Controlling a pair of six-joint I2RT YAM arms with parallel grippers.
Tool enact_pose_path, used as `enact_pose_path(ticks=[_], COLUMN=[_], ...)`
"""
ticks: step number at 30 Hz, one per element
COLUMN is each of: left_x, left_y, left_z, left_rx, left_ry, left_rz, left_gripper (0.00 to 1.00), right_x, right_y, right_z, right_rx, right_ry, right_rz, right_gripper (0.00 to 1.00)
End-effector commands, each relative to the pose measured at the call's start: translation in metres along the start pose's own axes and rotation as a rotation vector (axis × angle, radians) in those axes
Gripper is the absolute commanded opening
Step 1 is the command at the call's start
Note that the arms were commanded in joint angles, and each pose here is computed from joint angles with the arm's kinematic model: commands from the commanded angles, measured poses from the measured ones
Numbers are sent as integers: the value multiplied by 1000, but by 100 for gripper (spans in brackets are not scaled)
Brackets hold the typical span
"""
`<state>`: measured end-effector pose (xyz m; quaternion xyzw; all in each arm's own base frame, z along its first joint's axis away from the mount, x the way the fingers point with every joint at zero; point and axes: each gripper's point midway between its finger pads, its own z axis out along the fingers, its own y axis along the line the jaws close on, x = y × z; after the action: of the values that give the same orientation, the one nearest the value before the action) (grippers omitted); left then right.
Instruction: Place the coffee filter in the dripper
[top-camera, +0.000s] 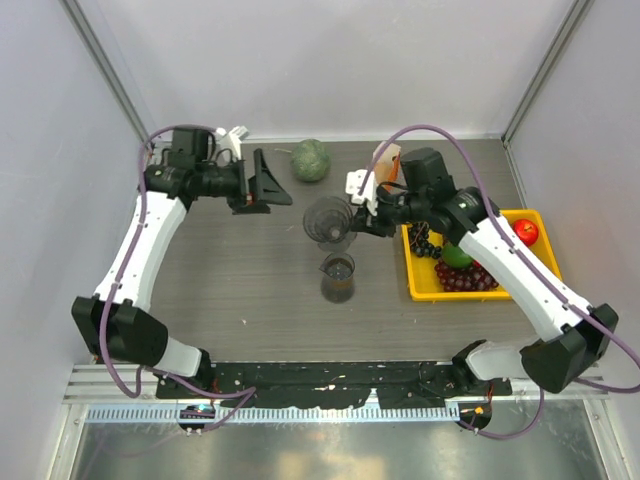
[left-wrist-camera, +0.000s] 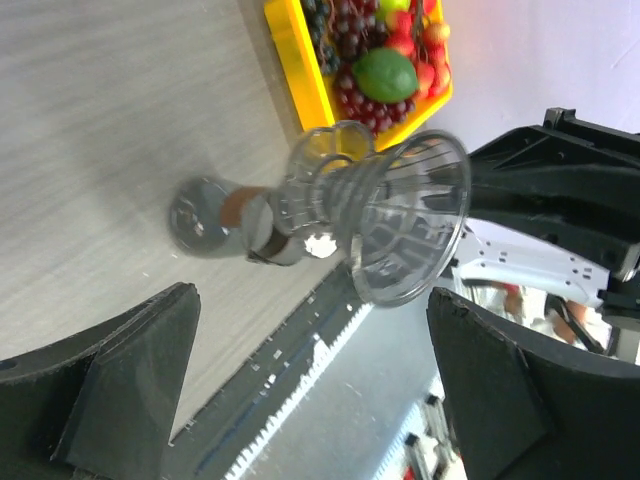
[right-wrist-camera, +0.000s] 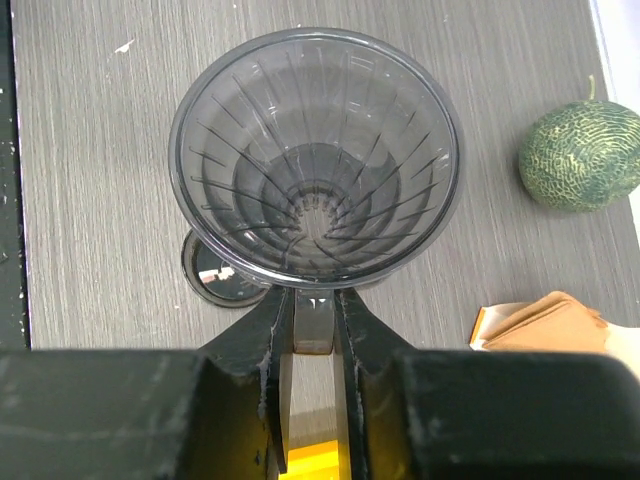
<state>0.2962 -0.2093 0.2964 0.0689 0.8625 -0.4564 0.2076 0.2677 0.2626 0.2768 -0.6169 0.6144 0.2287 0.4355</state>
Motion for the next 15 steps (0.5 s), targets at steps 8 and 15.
enact_pose_path(ticks=[8, 15], left_x=[-15, -6], left_y=[-23, -13], left_z=[-48, -53], left_rx=[127, 61], left_ry=[-236, -211], left_rz=[388, 594], left_gripper=[100, 100], right_x=[-20, -10], right_y=[28, 39], right_z=[-30, -22], right_rx=[-22, -57], right_ry=[-296, -318], right_rz=[-80, -89], right_gripper=[5, 5])
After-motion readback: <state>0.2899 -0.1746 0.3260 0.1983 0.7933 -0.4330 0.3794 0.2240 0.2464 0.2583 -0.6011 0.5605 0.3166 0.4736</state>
